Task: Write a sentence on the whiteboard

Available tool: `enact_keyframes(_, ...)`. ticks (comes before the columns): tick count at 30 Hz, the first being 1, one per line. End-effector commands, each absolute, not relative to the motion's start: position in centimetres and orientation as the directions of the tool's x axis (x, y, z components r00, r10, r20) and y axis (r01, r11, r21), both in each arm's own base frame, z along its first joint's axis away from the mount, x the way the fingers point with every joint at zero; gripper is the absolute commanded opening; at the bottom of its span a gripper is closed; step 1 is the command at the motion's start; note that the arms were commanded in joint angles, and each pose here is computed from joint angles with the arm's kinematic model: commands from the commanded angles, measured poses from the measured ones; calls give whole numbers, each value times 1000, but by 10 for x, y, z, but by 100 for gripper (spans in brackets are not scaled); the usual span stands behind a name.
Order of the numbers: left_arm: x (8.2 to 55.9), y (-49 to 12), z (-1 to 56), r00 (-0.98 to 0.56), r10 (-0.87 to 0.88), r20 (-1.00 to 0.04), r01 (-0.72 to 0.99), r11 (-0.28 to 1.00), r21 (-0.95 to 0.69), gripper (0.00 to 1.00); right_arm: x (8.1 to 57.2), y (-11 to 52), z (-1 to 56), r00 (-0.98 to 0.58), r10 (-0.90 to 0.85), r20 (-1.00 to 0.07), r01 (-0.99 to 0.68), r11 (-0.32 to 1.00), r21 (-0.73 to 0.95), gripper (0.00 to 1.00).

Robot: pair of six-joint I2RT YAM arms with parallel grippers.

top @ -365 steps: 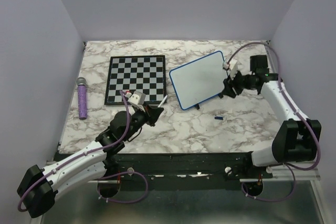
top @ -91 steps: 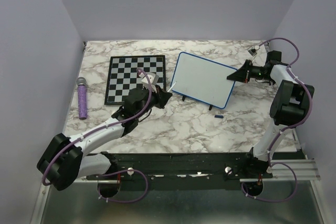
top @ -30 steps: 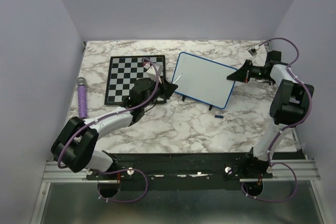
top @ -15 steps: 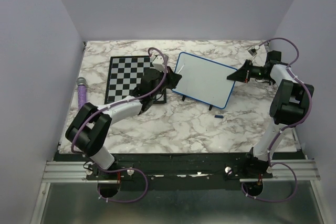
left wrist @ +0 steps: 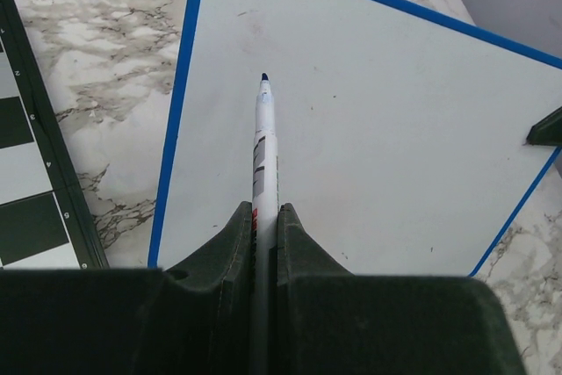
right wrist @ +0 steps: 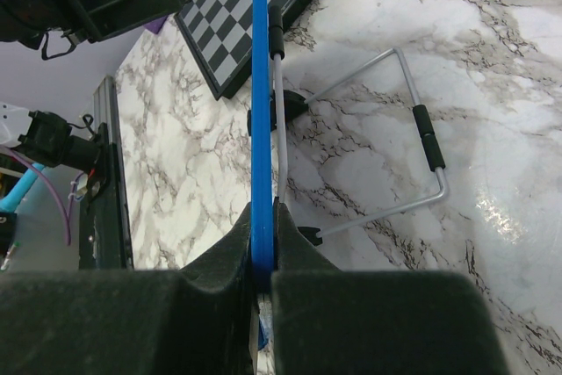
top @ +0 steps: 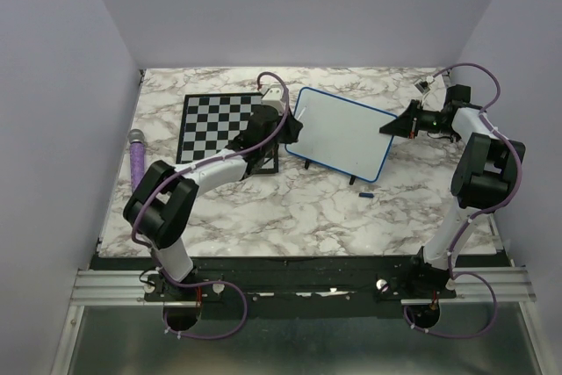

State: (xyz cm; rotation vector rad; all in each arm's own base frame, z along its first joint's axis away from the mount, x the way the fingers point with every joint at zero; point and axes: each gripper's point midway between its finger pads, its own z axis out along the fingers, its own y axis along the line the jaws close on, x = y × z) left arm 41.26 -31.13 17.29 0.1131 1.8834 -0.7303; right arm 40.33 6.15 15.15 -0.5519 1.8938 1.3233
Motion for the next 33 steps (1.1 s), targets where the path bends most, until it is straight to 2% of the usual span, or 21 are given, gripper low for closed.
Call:
enact_keyframes(1, 422, -307, 170, -421, -216, -881, 382, 839, -388, 0, 417, 49, 140, -584, 24, -811, -726, 430, 536, 1)
enact_keyframes(33, 438, -318, 153, -442, -147, -885, 393, 855, -339, 0, 417, 48, 138, -590, 26, -807, -722, 429, 542, 1)
